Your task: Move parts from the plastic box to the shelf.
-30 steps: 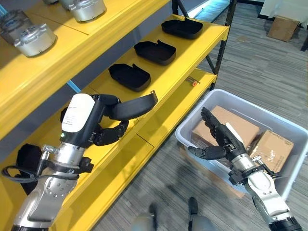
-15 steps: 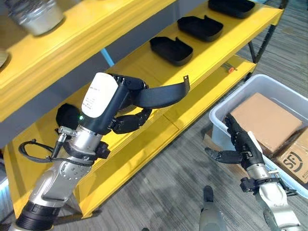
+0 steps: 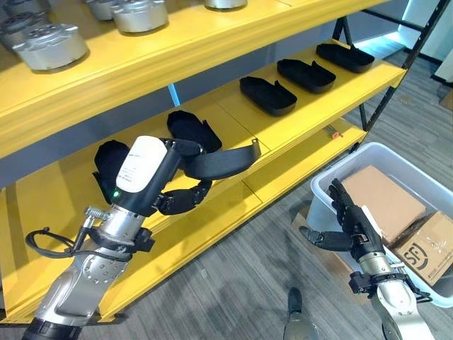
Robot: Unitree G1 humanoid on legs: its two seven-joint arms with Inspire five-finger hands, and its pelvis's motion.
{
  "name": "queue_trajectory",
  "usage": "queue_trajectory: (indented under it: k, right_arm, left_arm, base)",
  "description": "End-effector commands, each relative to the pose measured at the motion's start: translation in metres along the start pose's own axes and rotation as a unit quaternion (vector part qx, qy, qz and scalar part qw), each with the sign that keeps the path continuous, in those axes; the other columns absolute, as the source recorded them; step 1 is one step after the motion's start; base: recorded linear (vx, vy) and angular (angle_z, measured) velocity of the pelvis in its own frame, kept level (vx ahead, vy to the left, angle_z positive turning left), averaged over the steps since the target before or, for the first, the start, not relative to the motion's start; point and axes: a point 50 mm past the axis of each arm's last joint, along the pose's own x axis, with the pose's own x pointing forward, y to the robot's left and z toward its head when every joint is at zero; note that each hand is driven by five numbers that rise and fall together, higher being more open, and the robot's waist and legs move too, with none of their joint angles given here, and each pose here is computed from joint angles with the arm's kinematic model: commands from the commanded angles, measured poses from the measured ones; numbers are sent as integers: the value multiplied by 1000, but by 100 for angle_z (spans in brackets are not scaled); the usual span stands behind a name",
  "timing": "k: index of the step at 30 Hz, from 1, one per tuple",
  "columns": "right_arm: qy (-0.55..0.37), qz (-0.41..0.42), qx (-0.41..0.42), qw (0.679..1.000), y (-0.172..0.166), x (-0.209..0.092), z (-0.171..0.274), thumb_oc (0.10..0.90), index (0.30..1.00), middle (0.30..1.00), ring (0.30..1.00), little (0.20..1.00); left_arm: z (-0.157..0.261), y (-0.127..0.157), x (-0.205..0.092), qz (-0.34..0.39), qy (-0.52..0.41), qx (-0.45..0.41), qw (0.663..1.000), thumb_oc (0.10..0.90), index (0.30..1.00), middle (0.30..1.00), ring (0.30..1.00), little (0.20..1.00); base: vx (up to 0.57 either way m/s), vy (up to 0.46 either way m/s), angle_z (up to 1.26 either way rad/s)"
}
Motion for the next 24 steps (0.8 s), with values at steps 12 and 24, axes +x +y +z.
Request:
queue_trajectory:
  k: [12,24]
  right_arm:
    - [-132,55,-19,990,19,24,49,900,1000,1000,1000,1000]
    - [-116,56,2,992,22,25,41,900,1000,1000,1000,1000]
  left_arm:
    - [33,68,14,188,-100,51,976,400,300,300,300,300]
    - [25,70,25,183,-88,62,977,400,300,300,300,300]
  base:
    - [8,126,11]
    - [13,279,22]
